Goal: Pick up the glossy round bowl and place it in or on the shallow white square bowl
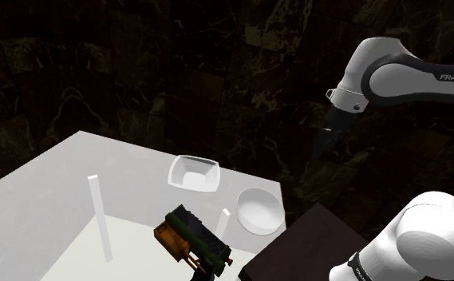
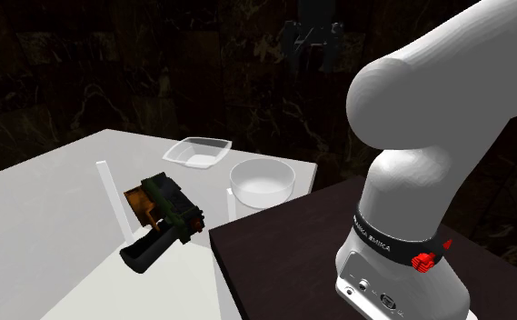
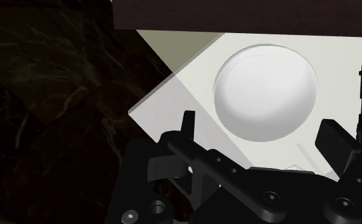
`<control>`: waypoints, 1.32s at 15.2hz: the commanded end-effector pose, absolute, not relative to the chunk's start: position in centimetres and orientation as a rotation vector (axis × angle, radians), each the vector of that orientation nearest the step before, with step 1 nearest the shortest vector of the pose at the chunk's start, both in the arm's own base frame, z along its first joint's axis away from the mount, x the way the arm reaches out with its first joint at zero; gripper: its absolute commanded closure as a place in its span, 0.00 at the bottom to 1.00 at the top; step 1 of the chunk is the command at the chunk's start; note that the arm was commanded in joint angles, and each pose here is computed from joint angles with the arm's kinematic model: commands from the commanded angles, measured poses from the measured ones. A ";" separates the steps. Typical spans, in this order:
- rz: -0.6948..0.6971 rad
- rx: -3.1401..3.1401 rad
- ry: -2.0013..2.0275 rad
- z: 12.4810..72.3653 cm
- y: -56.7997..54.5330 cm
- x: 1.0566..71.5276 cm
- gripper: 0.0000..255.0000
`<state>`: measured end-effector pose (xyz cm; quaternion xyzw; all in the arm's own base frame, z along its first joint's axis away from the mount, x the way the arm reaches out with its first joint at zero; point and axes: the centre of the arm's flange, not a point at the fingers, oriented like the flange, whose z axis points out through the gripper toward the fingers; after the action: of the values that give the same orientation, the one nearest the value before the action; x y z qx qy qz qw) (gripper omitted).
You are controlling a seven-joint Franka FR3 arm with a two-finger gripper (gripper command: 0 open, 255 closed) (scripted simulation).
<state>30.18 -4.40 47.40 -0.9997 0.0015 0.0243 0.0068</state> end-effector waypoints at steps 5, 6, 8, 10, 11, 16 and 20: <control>0.036 -3.120 0.010 39.4 -4.7 31.3 0.00; 0.030 -3.119 0.011 38.1 -4.8 31.5 0.00; 0.018 -3.117 0.012 35.5 -5.0 31.9 0.00; 0.006 -3.115 0.014 32.9 -5.1 32.4 0.00; 0.000 -3.113 0.015 31.7 -5.2 32.7 0.00; -0.029 -3.107 0.020 25.3 -5.5 34.0 0.00; -0.049 -3.103 0.023 21.0 -5.6 34.9 0.00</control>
<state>34.81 -5.67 21.82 -0.9997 0.0064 -0.0134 0.0201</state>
